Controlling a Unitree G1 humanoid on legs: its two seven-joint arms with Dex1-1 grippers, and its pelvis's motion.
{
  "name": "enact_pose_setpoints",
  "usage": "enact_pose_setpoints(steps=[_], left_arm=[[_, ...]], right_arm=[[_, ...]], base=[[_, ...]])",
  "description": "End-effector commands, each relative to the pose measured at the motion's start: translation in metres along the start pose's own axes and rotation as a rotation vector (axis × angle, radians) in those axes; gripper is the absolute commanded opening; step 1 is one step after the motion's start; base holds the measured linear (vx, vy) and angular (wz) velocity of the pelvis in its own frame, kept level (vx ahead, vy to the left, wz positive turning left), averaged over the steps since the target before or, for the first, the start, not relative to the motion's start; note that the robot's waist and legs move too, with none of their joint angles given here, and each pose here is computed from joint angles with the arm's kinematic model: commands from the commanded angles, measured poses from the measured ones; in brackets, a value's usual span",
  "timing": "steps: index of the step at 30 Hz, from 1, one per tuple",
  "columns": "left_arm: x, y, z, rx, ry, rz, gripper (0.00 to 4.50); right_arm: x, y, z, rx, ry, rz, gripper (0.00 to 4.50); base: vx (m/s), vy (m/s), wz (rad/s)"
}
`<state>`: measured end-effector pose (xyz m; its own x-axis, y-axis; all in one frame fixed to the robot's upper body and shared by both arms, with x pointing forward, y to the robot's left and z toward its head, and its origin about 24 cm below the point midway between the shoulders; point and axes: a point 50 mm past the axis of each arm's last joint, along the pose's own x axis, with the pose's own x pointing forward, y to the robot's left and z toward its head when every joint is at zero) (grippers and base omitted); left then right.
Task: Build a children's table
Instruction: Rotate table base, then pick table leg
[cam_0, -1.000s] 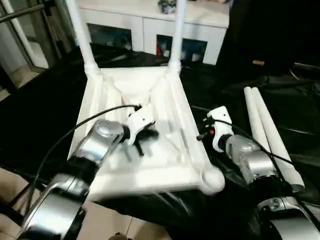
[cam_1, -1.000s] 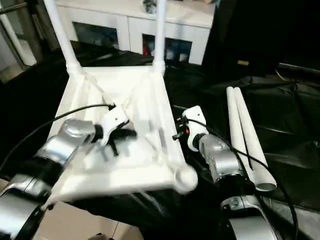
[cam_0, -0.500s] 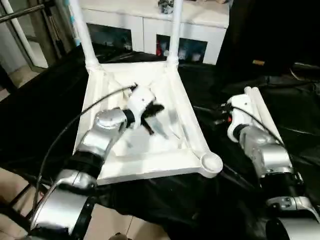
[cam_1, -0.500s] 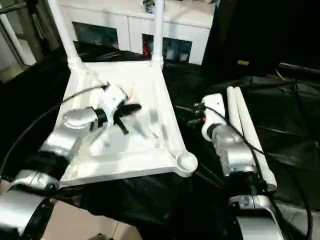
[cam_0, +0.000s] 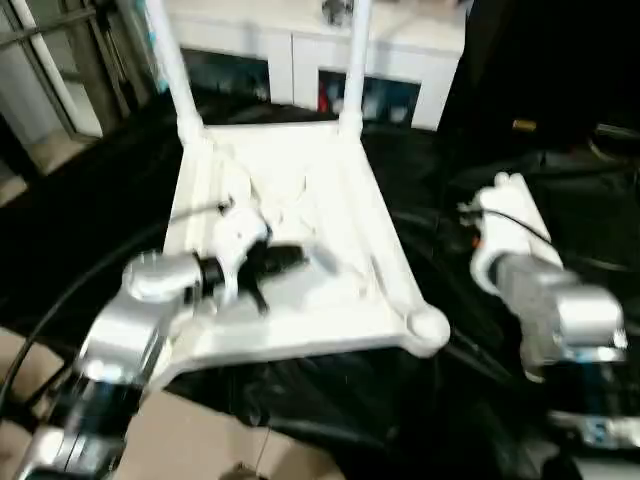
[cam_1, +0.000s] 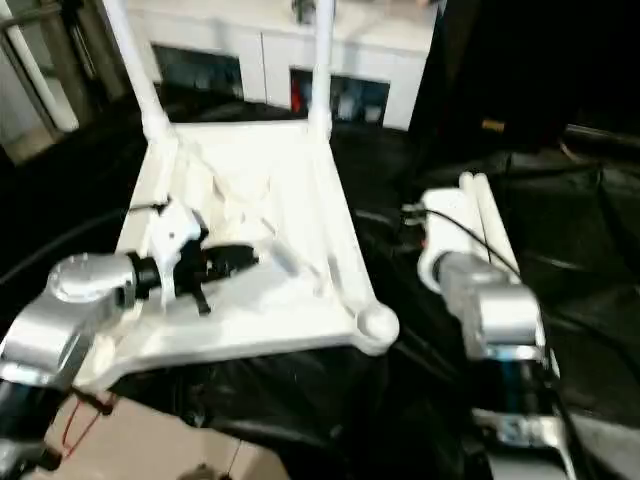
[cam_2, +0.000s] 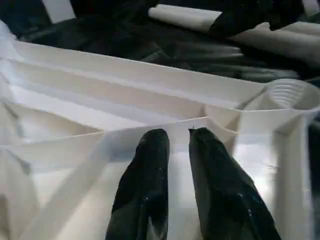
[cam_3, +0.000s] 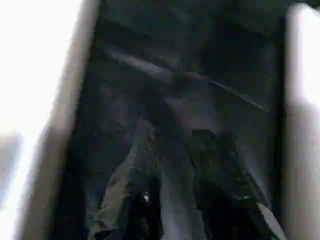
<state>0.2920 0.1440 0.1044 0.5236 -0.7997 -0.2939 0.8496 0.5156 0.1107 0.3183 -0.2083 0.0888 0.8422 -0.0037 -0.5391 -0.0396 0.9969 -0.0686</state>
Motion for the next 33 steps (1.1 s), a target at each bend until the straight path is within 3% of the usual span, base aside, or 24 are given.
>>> enact_pose_setpoints(steps=[1, 3, 4, 7, 10, 13, 16, 25, 28, 33], left_arm=[[-0.001, -0.005, 0.007, 0.006, -0.003, -0.009, 1.24], [-0.001, -0.007, 0.008, 0.0, -0.005, -0.007, 1.32], [0.0, -0.008, 0.008, 0.0, -0.005, -0.011, 1.62], [0.003, -0.012, 0.01, 0.002, -0.002, -0.034, 1.67], [0.002, -0.013, 0.011, 0.0, 0.003, -0.038, 2.09], [0.002, -0.015, 0.013, 0.002, 0.013, -0.057, 2.16], [0.002, -0.016, 0.013, 0.005, 0.014, -0.059, 2.53], [0.004, -0.016, 0.012, 0.032, 0.028, -0.048, 3.01], [0.004, -0.016, 0.012, 0.037, 0.032, -0.047, 3.34], [0.004, -0.017, 0.012, 0.035, 0.035, -0.055, 3.34]], right_arm=[[-0.007, -0.015, 0.003, 0.013, 0.019, -0.079, 1.46], [-0.01, -0.02, 0.003, 0.012, 0.035, -0.11, 1.56], [-0.01, -0.023, 0.002, 0.013, 0.041, -0.118, 1.76], [-0.013, -0.037, 0.001, 0.021, 0.074, -0.165, 1.88], [-0.014, -0.04, 0.0, 0.031, 0.088, -0.179, 2.22], [-0.018, -0.05, 0.0, 0.031, 0.119, -0.211, 2.43], [-0.02, -0.051, -0.002, 0.05, 0.136, -0.195, 2.72], [-0.021, -0.049, -0.019, 0.079, 0.249, -0.152, 3.4], [-0.021, -0.047, -0.021, 0.099, 0.268, -0.123, 3.44], [-0.021, -0.043, -0.025, 0.132, 0.298, -0.095, 3.44]], base=[[0.0, 0.0, 0.0], [0.0, 0.0, 0.0], [0.0, 0.0, 0.0], [0.0, 0.0, 0.0], [0.0, 0.0, 0.0], [0.0, 0.0, 0.0], [0.0, 0.0, 0.0], [0.0, 0.0, 0.0], [0.0, 0.0, 0.0], [0.0, 0.0, 0.0]])
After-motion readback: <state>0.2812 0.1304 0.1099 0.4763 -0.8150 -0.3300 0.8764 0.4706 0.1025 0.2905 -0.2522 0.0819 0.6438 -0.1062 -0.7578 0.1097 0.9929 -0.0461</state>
